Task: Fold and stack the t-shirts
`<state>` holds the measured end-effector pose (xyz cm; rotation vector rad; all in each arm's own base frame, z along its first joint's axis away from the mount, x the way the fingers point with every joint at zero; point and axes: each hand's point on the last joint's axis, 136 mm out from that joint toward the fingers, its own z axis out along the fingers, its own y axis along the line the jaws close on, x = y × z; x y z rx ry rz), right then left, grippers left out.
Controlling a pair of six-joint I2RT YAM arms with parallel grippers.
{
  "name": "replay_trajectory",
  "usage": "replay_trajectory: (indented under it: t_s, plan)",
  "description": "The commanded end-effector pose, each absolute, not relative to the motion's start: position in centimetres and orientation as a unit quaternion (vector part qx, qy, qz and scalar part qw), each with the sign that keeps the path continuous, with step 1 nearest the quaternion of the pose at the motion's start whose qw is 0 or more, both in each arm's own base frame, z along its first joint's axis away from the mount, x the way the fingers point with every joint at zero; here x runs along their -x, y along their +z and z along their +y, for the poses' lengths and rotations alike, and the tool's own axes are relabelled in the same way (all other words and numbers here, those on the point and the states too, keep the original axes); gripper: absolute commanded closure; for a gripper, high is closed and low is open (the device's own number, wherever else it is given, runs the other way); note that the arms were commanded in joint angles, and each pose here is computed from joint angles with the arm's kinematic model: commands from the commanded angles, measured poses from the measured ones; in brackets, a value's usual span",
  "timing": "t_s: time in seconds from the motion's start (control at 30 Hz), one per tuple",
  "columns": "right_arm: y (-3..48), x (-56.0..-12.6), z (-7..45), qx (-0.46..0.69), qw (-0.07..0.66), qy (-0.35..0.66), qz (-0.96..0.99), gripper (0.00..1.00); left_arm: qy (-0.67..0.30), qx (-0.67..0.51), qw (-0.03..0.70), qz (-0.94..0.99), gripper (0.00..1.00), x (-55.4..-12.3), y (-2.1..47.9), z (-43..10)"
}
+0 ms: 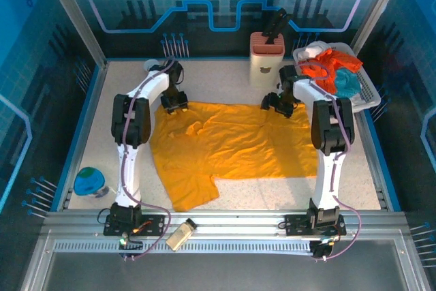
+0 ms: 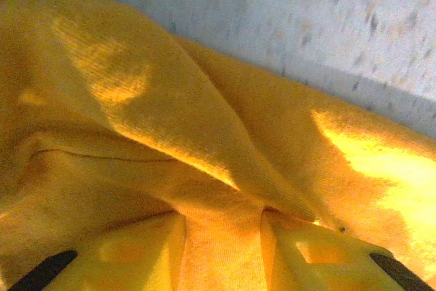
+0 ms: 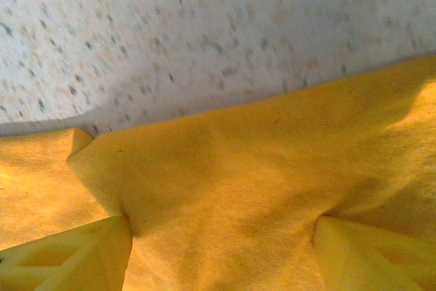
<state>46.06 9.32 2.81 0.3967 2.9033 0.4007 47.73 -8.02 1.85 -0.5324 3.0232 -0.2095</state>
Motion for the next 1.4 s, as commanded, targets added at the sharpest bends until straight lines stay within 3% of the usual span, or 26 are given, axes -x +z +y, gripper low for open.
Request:
replay_trajectory:
  t_s: [0.0, 0.1, 0.23, 0.37, 0.43, 0.63, 0.87, 1.37]
  plan:
    - [1.8, -45.8, 9.9, -0.129, 0.066, 0.125, 0.981, 0.27, -0.064, 0.171, 0.008, 0.983, 0.61, -47.9, 0.7, -6.3]
    - [3.0, -46.4, 10.0, -0.123, 0.094, 0.13, 0.979, 0.26, -0.064, 0.171, 0.02, 0.983, 0.58, -48.4, 1.8, -5.5]
    - [6.9, -46.0, 10.1, -0.104, 0.151, 0.146, 0.972, 0.17, -0.065, 0.162, 0.057, 0.983, 0.54, -47.5, 6.1, -5.5]
    - [10.2, -43.8, 10.1, -0.093, 0.189, 0.167, 0.963, 0.02, -0.071, 0.148, 0.089, 0.982, 0.5, -44.4, 10.3, -6.4]
    - [11.1, -42.0, 9.6, -0.095, 0.192, 0.163, 0.963, 0.0, -0.073, 0.147, 0.086, 0.983, 0.5, -42.0, 11.1, -6.9]
    - [11.0, -35.4, 7.1, -0.138, 0.164, 0.145, 0.966, 0.01, -0.124, 0.17, 0.068, 0.975, 0.49, -33.1, 10.4, -8.7]
    - [9.1, -29.1, 3.9, -0.221, 0.145, 0.134, 0.955, 0.14, -0.146, 0.24, 0.03, 0.959, 0.5, -23.8, 8.1, -9.4]
    - [4.4, -22.5, -0.8, -0.358, 0.09, 0.099, 0.924, 0.24, -0.107, 0.264, -0.051, 0.957, 0.51, -11.6, 3.6, -13.7]
